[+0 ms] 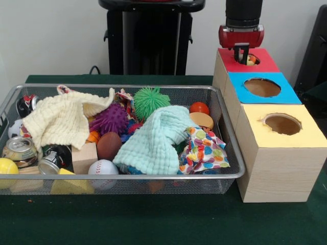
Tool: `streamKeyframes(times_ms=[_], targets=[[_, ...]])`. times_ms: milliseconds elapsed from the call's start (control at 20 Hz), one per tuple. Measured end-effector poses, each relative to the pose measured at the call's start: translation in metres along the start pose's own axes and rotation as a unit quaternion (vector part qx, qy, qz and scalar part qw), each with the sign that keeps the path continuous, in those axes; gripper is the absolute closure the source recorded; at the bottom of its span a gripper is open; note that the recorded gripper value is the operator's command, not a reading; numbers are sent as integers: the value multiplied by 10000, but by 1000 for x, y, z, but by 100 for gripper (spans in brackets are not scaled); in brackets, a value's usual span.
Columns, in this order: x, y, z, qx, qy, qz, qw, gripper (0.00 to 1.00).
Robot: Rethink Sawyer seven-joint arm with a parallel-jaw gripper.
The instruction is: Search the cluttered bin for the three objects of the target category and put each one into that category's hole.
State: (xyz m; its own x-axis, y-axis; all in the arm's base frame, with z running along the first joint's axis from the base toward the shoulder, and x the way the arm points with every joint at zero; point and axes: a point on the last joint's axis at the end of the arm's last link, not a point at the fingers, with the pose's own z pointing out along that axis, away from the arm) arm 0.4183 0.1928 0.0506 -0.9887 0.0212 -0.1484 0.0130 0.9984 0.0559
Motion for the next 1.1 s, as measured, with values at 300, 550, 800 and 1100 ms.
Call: streamKeyframes(times_ms=[300, 550, 800, 1100], targets=[[2, 2, 10, -7, 49, -13, 10000, 100], [1, 3, 10, -7, 47, -12, 10000, 100], [0, 2, 8, -13, 63, -11, 10000, 100], [-3, 0, -2, -31, 183, 10, 9998, 100]])
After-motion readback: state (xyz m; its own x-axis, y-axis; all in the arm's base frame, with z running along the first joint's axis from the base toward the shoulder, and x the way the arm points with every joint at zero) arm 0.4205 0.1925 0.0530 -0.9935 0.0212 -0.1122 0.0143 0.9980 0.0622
